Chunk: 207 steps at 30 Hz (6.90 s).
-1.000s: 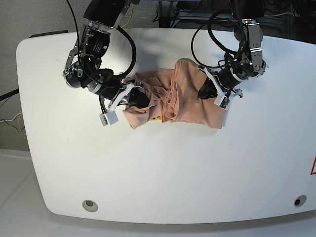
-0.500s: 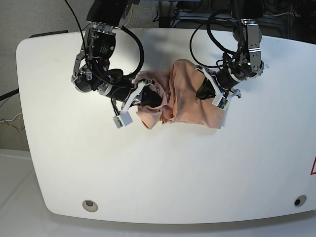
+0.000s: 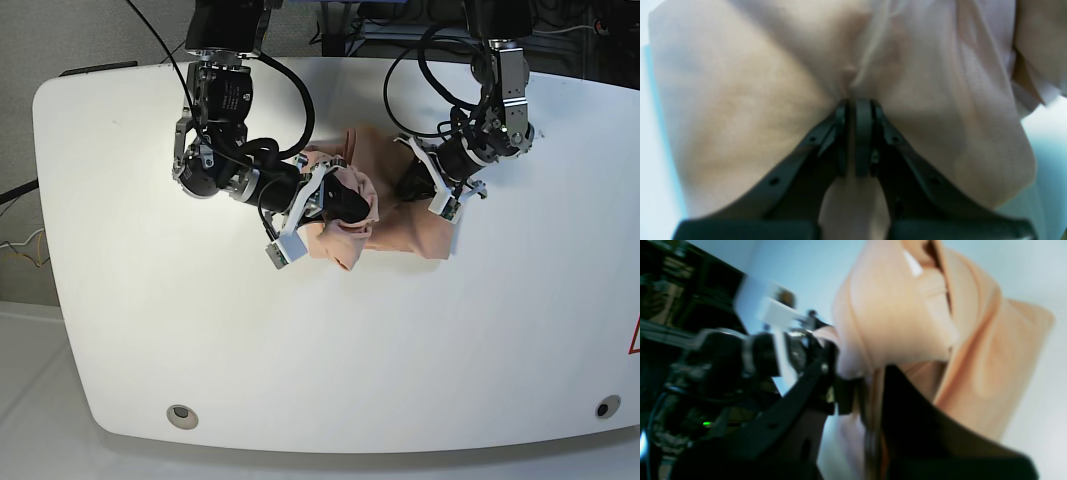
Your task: Fold the T-shirt properly
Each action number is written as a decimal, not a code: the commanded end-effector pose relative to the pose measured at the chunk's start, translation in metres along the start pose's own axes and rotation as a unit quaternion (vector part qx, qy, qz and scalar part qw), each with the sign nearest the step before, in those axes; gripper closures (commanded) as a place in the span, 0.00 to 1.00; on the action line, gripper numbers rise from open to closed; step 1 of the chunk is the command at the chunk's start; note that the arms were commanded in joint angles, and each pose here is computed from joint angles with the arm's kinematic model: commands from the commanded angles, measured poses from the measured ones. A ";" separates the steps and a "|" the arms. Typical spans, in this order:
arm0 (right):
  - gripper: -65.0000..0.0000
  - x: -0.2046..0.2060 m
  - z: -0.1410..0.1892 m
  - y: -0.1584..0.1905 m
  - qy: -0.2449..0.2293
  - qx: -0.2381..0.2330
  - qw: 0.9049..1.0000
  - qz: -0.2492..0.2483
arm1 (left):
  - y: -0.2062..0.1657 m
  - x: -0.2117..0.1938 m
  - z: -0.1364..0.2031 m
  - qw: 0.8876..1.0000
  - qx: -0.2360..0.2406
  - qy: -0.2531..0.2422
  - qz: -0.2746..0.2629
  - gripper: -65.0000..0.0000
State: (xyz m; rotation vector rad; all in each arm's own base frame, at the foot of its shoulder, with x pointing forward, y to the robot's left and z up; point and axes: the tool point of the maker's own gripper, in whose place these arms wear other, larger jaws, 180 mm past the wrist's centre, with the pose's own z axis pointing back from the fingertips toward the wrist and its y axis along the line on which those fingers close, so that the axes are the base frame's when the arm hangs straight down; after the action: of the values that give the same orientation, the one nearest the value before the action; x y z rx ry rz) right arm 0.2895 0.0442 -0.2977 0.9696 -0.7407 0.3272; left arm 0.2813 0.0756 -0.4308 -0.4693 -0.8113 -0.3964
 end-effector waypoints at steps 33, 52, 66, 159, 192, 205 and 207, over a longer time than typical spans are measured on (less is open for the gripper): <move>1.00 0.014 -0.030 0.040 0.006 0.073 0.997 0.038 | -0.010 -0.044 -0.010 0.997 -0.010 0.078 -0.002 0.95; 1.00 0.016 -0.034 0.042 -0.005 0.076 0.997 0.034 | -0.011 -0.041 -0.009 0.997 -0.010 0.075 -0.005 0.95; 0.62 0.011 -0.040 0.035 0.006 0.076 0.997 0.020 | -0.011 -0.040 -0.009 0.997 -0.010 0.075 -0.005 0.95; 0.22 0.012 -0.039 0.034 0.004 0.074 0.997 0.020 | 0.015 0.097 0.041 0.991 0.066 -0.096 -0.066 0.70; 0.22 0.014 -0.040 0.034 0.003 0.074 0.997 0.021 | 0.073 0.129 0.096 0.975 0.166 -0.095 -0.110 0.70; 0.30 0.034 -0.036 0.009 0.021 0.014 0.996 0.083 | 0.038 0.112 0.072 0.984 0.118 -0.078 -0.106 0.70; 0.39 0.036 -0.034 0.000 0.029 -0.007 0.995 0.097 | 0.030 0.107 0.067 0.986 0.108 -0.075 -0.103 0.70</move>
State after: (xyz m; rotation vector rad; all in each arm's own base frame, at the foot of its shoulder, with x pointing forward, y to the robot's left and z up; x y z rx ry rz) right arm 0.3179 0.0707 -0.3008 0.8803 -0.7267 0.4984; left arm 0.3235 0.1313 -0.3253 -0.1840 -1.0001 -0.4562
